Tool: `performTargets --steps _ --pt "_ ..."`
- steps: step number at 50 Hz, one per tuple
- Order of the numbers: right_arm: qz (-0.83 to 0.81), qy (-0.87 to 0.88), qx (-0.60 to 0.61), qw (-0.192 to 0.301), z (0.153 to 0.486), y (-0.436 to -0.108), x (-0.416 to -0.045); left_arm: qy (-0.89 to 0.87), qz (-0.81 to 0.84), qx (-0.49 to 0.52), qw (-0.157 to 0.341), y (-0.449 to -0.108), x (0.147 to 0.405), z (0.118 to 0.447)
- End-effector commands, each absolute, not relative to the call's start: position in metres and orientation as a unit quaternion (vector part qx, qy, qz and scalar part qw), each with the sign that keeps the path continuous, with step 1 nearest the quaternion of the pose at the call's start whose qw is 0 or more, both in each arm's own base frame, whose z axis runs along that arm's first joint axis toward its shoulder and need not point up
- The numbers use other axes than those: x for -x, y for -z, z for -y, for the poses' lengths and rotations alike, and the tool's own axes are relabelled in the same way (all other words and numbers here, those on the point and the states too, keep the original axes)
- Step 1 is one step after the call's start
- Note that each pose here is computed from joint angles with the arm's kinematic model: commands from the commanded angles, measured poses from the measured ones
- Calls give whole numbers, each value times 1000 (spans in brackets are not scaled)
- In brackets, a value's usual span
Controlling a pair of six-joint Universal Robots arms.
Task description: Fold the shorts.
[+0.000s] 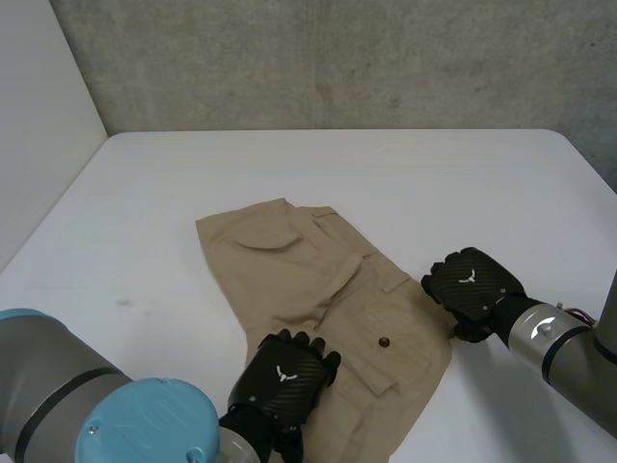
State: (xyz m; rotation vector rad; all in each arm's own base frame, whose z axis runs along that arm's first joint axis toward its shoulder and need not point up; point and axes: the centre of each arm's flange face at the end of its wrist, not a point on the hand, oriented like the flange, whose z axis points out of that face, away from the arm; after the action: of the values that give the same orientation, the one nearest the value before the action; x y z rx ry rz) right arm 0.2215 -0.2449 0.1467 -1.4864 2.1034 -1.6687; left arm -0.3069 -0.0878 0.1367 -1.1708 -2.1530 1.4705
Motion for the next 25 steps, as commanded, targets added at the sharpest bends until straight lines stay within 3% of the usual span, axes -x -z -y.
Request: performTargets --steps 1,25 --pt "-687 546 480 33 252 -148 -213 -523 738 400 148 -144 312 91" --pt "-685 531 496 51 253 -131 -214 -531 732 399 153 -144 324 100"
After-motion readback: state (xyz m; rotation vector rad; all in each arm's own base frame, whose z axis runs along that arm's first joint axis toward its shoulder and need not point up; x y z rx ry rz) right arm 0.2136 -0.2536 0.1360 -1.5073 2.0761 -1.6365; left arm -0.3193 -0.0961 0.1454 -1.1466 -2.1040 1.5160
